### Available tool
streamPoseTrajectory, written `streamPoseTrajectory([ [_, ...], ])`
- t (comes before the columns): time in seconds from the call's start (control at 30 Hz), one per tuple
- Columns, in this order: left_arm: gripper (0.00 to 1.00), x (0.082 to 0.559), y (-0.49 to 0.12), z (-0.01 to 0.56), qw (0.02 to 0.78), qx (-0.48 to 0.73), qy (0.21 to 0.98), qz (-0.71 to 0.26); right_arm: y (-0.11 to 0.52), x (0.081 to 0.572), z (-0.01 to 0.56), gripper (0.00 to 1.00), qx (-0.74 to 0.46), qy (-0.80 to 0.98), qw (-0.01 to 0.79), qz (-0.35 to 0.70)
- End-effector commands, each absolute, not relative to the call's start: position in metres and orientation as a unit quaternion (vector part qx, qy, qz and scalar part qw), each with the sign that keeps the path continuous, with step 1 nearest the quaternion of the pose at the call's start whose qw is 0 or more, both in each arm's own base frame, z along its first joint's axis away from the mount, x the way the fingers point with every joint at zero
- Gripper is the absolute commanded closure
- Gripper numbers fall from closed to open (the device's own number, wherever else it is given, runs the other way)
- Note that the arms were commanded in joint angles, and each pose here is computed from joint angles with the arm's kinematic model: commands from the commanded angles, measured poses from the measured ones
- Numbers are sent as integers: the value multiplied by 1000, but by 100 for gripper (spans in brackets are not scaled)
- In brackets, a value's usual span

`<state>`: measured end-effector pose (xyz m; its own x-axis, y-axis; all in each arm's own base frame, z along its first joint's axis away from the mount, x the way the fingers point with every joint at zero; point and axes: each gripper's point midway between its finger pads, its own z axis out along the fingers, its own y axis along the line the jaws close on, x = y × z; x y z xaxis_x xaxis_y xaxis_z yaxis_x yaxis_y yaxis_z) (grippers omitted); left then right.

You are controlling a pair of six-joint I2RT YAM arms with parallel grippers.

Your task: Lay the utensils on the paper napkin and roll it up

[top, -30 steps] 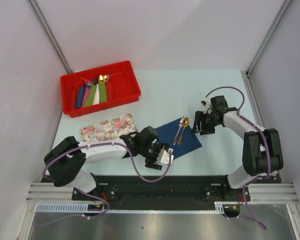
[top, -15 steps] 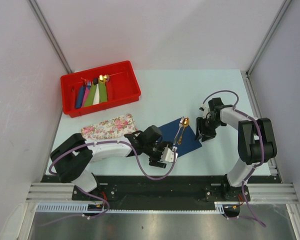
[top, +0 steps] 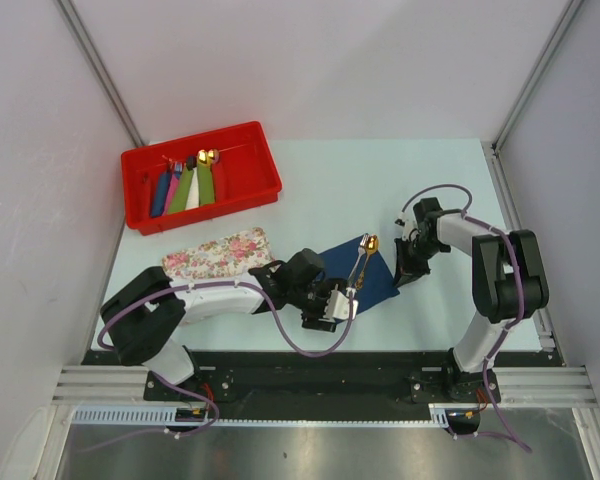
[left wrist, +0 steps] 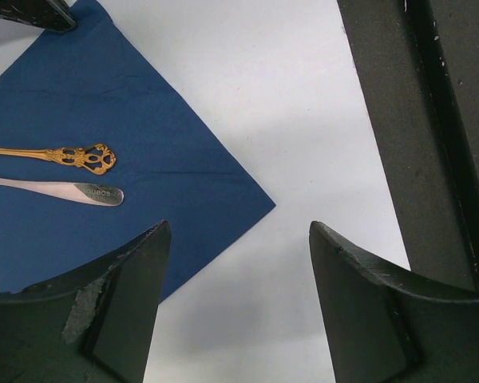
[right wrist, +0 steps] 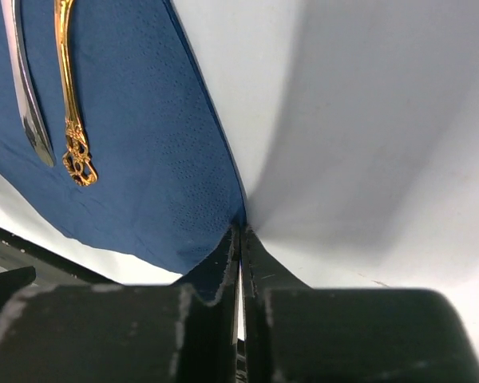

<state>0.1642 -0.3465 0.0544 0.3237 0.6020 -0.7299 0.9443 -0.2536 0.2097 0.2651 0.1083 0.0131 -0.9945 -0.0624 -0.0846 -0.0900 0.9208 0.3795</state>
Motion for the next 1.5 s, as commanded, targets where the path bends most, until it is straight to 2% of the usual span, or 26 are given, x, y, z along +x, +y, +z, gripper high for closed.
streamPoseTrajectory([
  [0.0,25,167,-354,61,337,739,514,-276,102,269,8,100,-52,983,31,174],
  [0.17,27,159,-353,58,321,754,495,-288,96,283,8,100,-50,985,46,161],
  [0.3,39,157,-355,54,318,763,483,-289,95,296,10,100,-48,985,60,155],
  [0.4,42,160,-360,53,319,763,483,-288,90,305,10,100,-44,986,69,146],
  [0.6,44,165,-369,48,320,766,484,-279,87,315,12,100,-41,986,74,144],
  [0.9,49,173,-381,51,341,764,476,-270,93,304,14,100,-45,984,58,162],
  [0.97,49,173,-386,55,353,765,467,-270,94,303,17,93,-42,984,56,165],
  [1.03,49,169,-388,55,353,768,459,-273,95,303,19,91,-42,983,56,167],
  [1.3,53,164,-400,57,371,768,444,-277,94,300,17,95,-36,985,51,162],
  [1.47,55,162,-406,62,387,767,431,-276,92,300,15,95,-32,986,49,159],
])
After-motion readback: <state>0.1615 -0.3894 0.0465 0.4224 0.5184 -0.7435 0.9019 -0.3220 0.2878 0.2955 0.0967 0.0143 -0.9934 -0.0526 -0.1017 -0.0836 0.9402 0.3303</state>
